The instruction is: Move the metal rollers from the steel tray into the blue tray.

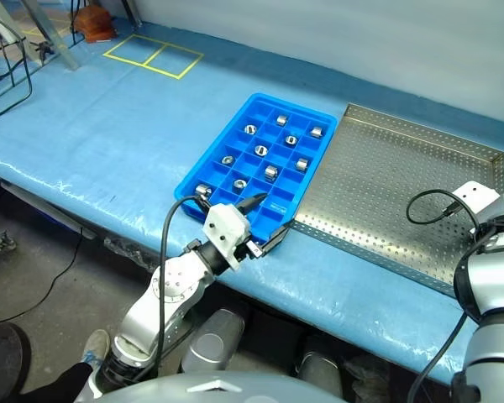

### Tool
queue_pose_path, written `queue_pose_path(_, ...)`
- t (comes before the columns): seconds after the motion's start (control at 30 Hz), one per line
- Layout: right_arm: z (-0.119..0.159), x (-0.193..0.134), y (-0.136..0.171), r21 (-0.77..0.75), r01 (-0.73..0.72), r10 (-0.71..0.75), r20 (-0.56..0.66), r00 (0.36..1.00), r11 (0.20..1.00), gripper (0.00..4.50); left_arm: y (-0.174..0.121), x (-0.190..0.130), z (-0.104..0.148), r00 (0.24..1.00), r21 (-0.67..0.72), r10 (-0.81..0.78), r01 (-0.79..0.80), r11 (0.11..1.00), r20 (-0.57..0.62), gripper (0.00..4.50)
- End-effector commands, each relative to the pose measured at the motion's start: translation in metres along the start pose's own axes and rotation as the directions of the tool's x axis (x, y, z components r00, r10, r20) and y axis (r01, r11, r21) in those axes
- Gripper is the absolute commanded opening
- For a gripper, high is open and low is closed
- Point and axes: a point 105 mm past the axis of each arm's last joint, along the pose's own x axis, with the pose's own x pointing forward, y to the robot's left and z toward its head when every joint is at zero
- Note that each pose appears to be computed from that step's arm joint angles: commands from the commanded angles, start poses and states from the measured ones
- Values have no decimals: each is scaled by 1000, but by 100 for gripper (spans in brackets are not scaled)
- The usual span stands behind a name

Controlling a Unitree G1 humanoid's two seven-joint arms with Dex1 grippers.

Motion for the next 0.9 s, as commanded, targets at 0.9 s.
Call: queue_pose_path(0.9, 162, -238, 184, -616, -468, 635, 759, -141, 633, 142, 127, -77, 36, 957, 309, 281, -288, 906, 69, 358)
